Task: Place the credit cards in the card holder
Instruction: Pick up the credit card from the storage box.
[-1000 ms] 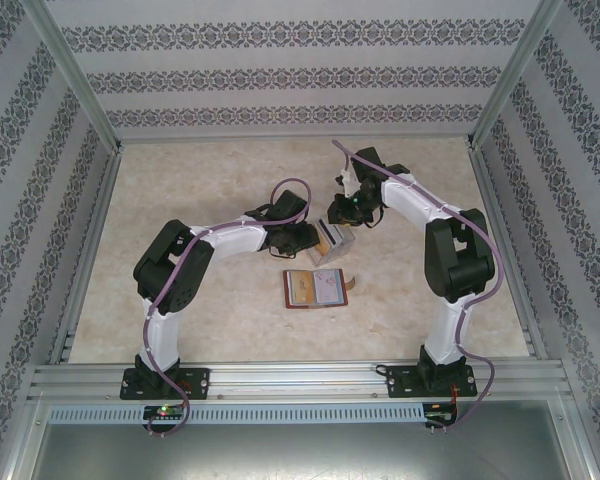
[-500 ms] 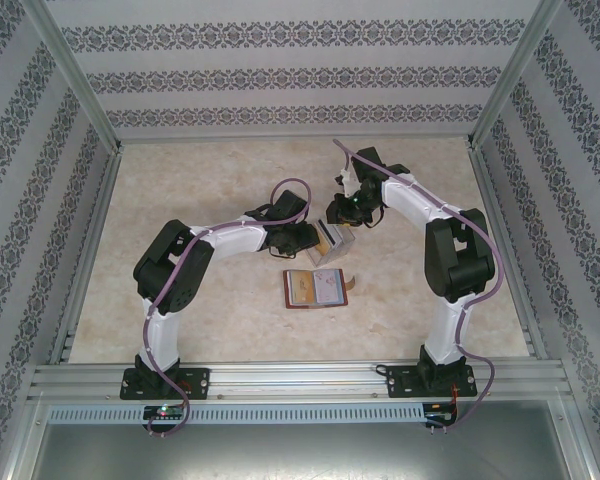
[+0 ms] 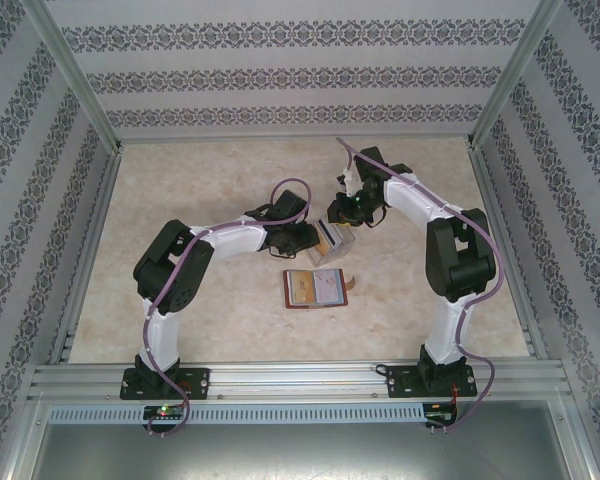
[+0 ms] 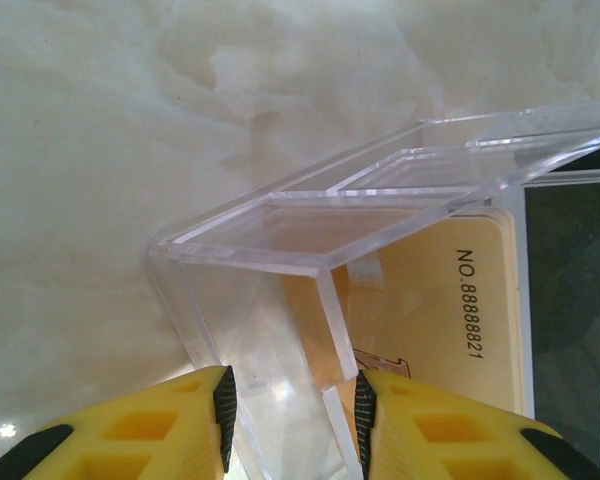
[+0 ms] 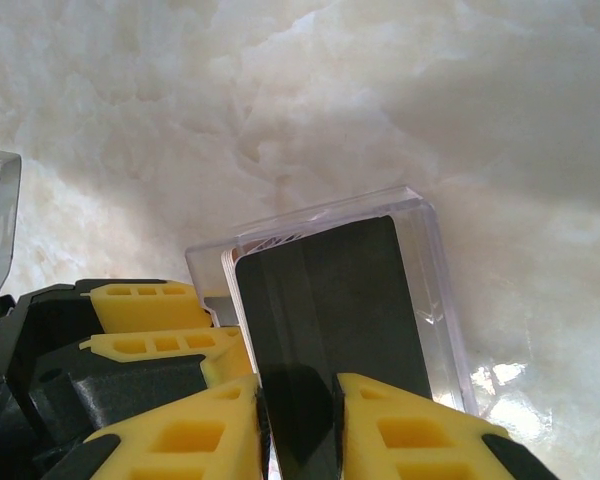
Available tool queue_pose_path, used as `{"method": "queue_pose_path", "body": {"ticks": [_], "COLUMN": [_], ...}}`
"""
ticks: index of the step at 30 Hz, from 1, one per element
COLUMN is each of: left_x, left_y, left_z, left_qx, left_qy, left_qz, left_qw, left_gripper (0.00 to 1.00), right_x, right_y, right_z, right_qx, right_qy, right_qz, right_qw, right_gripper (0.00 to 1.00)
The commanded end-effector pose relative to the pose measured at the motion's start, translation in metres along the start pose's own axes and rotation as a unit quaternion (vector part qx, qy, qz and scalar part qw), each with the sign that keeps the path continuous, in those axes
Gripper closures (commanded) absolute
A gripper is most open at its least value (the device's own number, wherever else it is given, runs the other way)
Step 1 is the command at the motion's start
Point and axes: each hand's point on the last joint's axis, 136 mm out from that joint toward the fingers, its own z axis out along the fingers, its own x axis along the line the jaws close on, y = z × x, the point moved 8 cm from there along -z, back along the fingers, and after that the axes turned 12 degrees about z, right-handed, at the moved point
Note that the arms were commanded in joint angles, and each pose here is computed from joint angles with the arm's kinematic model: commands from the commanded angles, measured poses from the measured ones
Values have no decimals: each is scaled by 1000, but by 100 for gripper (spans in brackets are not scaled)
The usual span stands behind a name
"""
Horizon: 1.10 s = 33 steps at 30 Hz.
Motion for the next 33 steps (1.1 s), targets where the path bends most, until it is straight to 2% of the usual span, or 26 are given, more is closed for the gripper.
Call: {"method": "queue_pose_path", "body": {"ticks": [1,31,33], "left_x": [6,4,4], "left_y": [-2,-2,-2], "left_z": [2,4,4], "left_qx": [13,16,16], "left_qy": [1,-3,-4], "left_qz": [-3,-5,-4], "left_qw": [1000,1000,1000], "left_gripper": [61,62,62], "right_x": [7,-1,-4], "right_y": [-5,0,2], "right_z": [-7,-24,-28], "right_qx": [11,-11,-21], "right_qy": [37,47,31], "right_qz": [9,27,24], "right_qw": [999,998,999], "right_gripper": [76,83,88]}}
